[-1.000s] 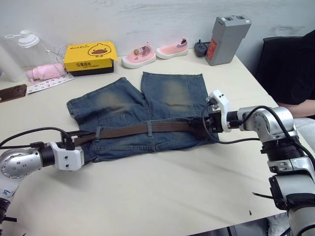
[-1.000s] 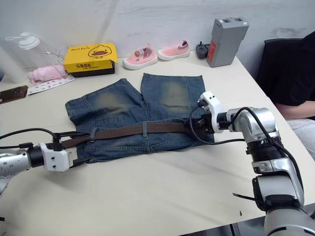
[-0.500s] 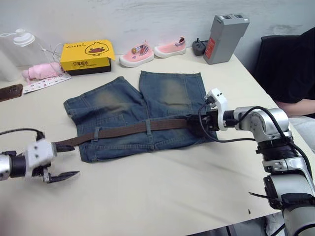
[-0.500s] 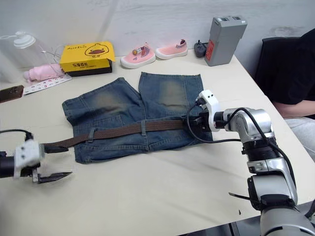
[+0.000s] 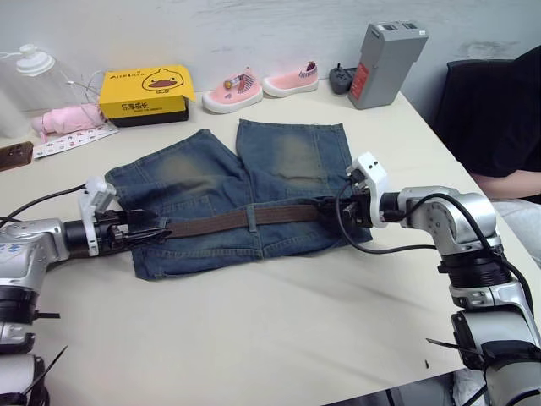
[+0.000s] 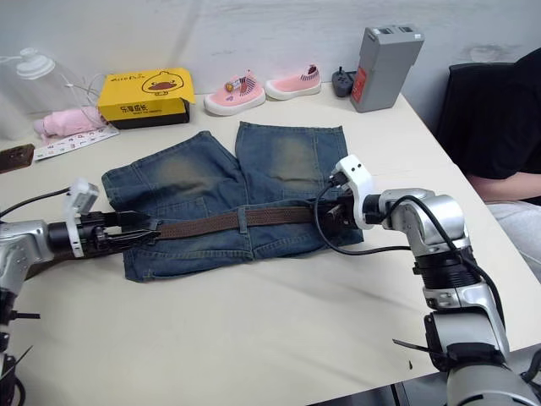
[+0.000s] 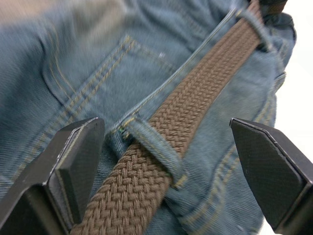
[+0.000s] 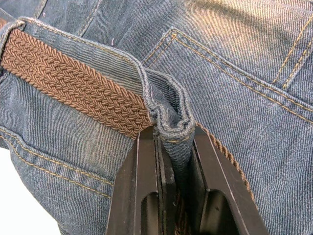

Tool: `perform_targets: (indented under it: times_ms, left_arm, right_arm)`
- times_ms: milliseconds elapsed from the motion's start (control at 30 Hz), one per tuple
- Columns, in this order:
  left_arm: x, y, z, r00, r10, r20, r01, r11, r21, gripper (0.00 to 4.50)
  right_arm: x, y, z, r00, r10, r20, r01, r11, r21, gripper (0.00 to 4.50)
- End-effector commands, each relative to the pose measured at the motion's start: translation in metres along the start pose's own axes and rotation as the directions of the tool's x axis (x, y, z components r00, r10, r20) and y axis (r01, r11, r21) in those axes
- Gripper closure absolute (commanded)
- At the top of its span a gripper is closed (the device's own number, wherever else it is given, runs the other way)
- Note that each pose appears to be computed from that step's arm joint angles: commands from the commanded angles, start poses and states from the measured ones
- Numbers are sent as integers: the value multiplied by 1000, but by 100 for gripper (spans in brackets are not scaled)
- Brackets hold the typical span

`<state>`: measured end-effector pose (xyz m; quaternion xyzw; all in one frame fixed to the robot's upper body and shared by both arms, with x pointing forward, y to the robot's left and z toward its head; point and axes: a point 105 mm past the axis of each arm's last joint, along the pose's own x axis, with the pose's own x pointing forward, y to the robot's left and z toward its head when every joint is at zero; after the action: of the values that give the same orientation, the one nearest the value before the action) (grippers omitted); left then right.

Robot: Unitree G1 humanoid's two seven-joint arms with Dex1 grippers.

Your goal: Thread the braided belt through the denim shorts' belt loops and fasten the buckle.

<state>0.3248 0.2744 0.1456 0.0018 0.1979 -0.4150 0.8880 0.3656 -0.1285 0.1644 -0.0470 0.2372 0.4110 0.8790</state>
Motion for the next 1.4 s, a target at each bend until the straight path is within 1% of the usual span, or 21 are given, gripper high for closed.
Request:
perform_targets:
  times_ms: [33,100,133,233,267,300,333,367,400,600,800,900,1000,1033,1133,1200,1267,1300,1333,1367,1400]
  left_arm:
    - [6,11,1,1000,9,-11,-9,1000,-26,0]
    - [6,13,-3,1000,4,-24,-5,1000,-29,54]
    - [6,13,-4,1000,-7,-27,6,1000,-28,74]
    - [4,9,-8,998,-55,-39,54,998,-25,203]
    - [3,7,-9,997,-66,-45,65,998,-19,236]
    - [3,6,-9,996,-74,-50,73,997,-15,285]
    - [2,5,-10,995,-83,-57,82,997,-11,316]
    - [2,4,-10,994,-89,-66,89,996,-3,360]
    - [2,3,-10,993,-95,-73,95,995,5,383]
    - [4,4,-6,993,-88,-79,93,994,55,384]
    - [13,6,14,996,-80,-26,83,990,111,384]
    - [23,18,31,1000,-5,20,2,988,156,384]
    - [29,39,54,986,140,95,-158,960,230,384]
    - [29,43,60,979,166,117,-190,952,241,384]
    - [19,42,83,965,162,205,-217,936,278,384]
    - [6,31,100,956,99,277,-188,930,317,384]
    - [-6,10,105,954,-8,299,-109,921,374,384]
    - [-10,-2,104,953,-60,298,-63,920,386,384]
    - [-14,-15,99,954,-104,280,-16,918,397,384]
    - [-17,-30,84,963,-141,228,36,911,411,384]
    - [-20,-46,60,972,-170,161,92,909,406,384]
  right_arm:
    - [-9,10,13,998,18,61,-16,1000,-21,445]
    - [-10,11,13,998,16,63,-15,1000,-19,445]
    - [-10,12,12,998,15,64,-14,1000,-18,445]
    - [-13,11,11,998,2,67,-1,1000,-13,445]
    - [-14,10,11,998,-4,68,5,1000,-12,445]
    - [-14,9,11,998,-9,69,10,1000,-12,445]
    - [-15,9,11,998,-14,69,15,1000,-12,445]
    - [-16,7,12,997,-21,69,22,1000,-13,445]
    - [-16,6,12,997,-26,69,27,1000,-13,445]
    - [-18,3,14,996,-45,75,46,999,-17,445]
    - [-19,-4,21,991,-84,108,86,996,-20,445]
    - [-19,-17,30,979,-133,152,138,990,-19,445]
    - [-23,-34,46,952,-204,228,212,977,-13,445]
    - [-24,-37,49,946,-214,243,224,975,-12,445]
    - [-35,-33,63,930,-195,312,215,976,-31,445]
    - [-49,-16,72,913,-113,392,157,984,-81,445]
    - [-65,9,75,894,11,448,67,985,-157,445]
    - [-72,23,72,888,70,454,24,980,-199,445]
    - [-77,33,65,892,109,439,-9,975,-223,445]
    - [-81,47,51,906,160,393,-58,964,-260,445]
    - [-84,59,30,924,201,326,-105,951,-289,445]
